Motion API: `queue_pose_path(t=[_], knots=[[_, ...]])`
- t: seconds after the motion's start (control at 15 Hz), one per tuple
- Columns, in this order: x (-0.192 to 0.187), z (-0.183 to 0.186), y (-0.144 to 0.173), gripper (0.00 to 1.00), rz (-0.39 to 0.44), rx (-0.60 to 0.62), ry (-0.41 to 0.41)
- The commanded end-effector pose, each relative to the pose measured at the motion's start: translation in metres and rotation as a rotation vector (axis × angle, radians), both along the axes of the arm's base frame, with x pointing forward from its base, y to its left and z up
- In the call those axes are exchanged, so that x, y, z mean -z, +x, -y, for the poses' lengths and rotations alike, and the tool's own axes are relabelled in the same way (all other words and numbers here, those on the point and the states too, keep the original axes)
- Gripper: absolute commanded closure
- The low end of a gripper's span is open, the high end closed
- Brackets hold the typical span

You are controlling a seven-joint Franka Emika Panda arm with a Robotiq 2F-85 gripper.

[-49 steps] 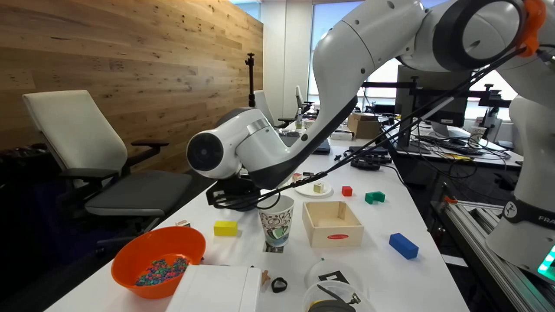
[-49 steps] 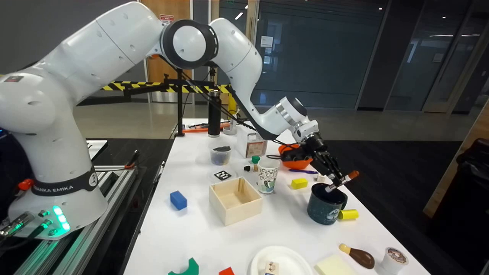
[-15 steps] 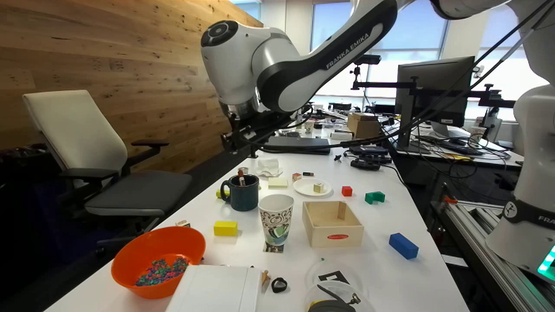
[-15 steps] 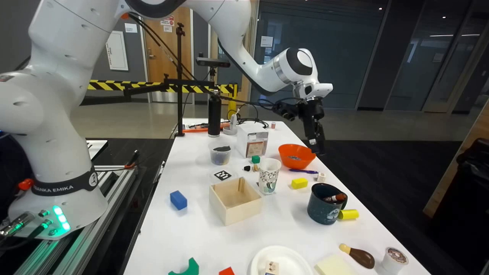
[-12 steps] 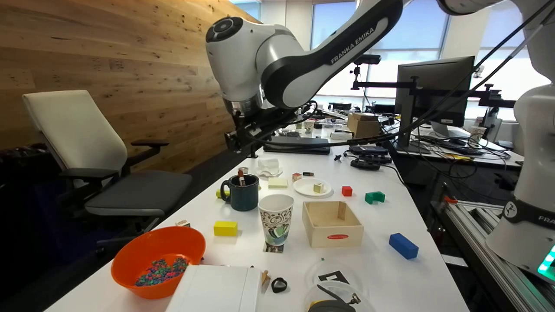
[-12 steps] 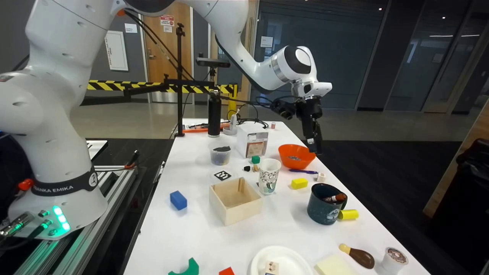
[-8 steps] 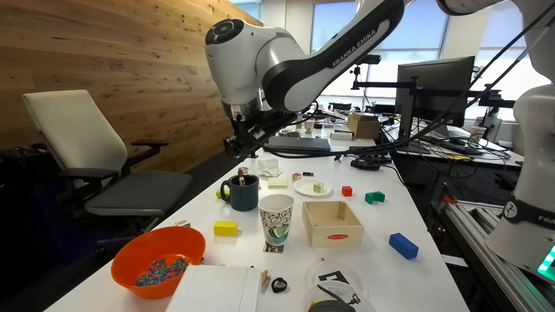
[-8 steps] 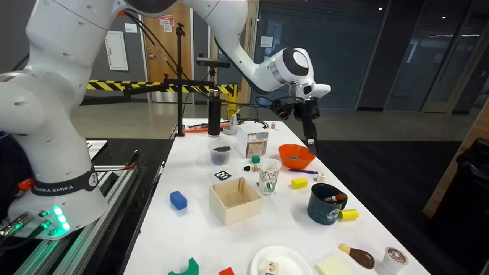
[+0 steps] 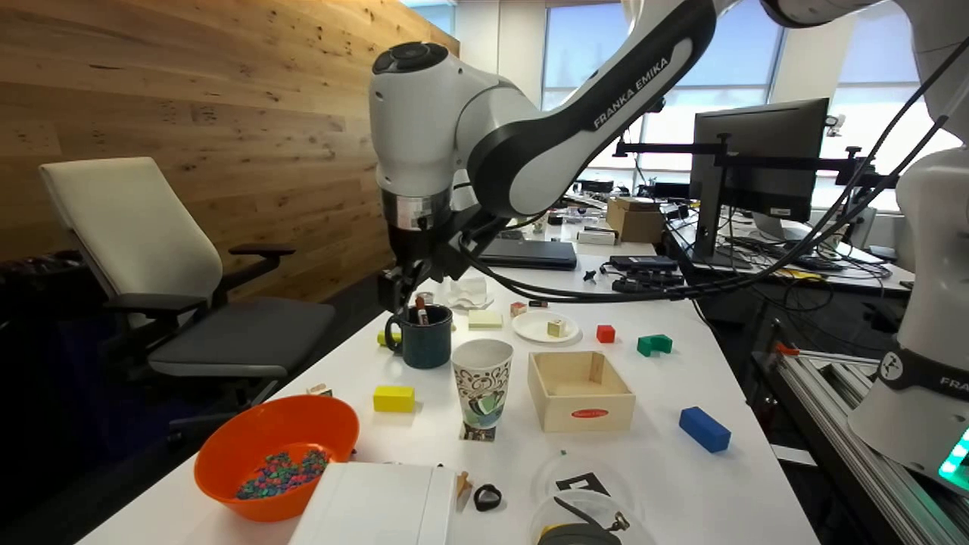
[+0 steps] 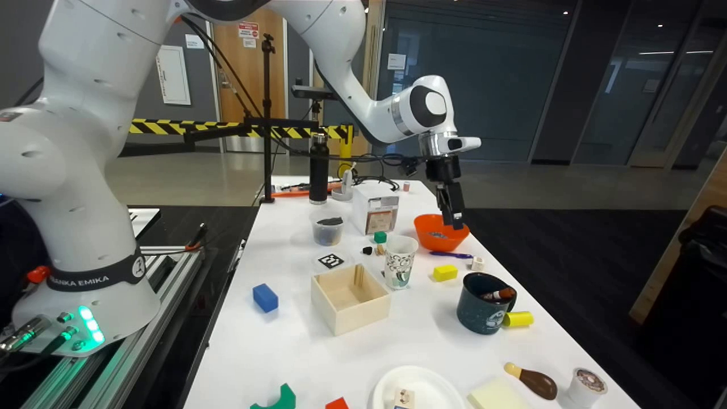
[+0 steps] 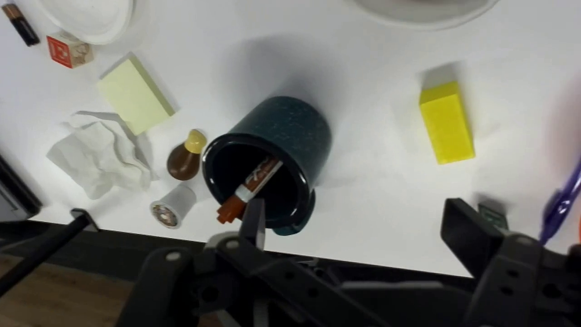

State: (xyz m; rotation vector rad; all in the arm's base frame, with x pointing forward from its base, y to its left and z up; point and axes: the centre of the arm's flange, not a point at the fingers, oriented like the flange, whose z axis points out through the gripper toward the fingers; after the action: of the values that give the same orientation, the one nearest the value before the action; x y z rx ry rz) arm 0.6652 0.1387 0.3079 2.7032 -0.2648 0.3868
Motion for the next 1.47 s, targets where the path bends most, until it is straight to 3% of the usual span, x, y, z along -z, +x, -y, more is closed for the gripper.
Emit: queue_pose_path(t=[0.0, 0.27, 0.53, 0.87, 1.4], knots=[[0.008, 0.017, -0.018, 0.0, -0.075, -0.125, 0.129], [0.024, 0.034, -0.03, 0.0, -0.193, -0.212, 0.263], [0.028, 0.051, -0.037, 0.0, -0.273, -0.25, 0.329], [0.016, 0.048, -0.032, 0.0, -0.309, -0.307, 0.317], [0.025, 0.036, -0.028, 0.0, -0.298, -0.309, 0.269]])
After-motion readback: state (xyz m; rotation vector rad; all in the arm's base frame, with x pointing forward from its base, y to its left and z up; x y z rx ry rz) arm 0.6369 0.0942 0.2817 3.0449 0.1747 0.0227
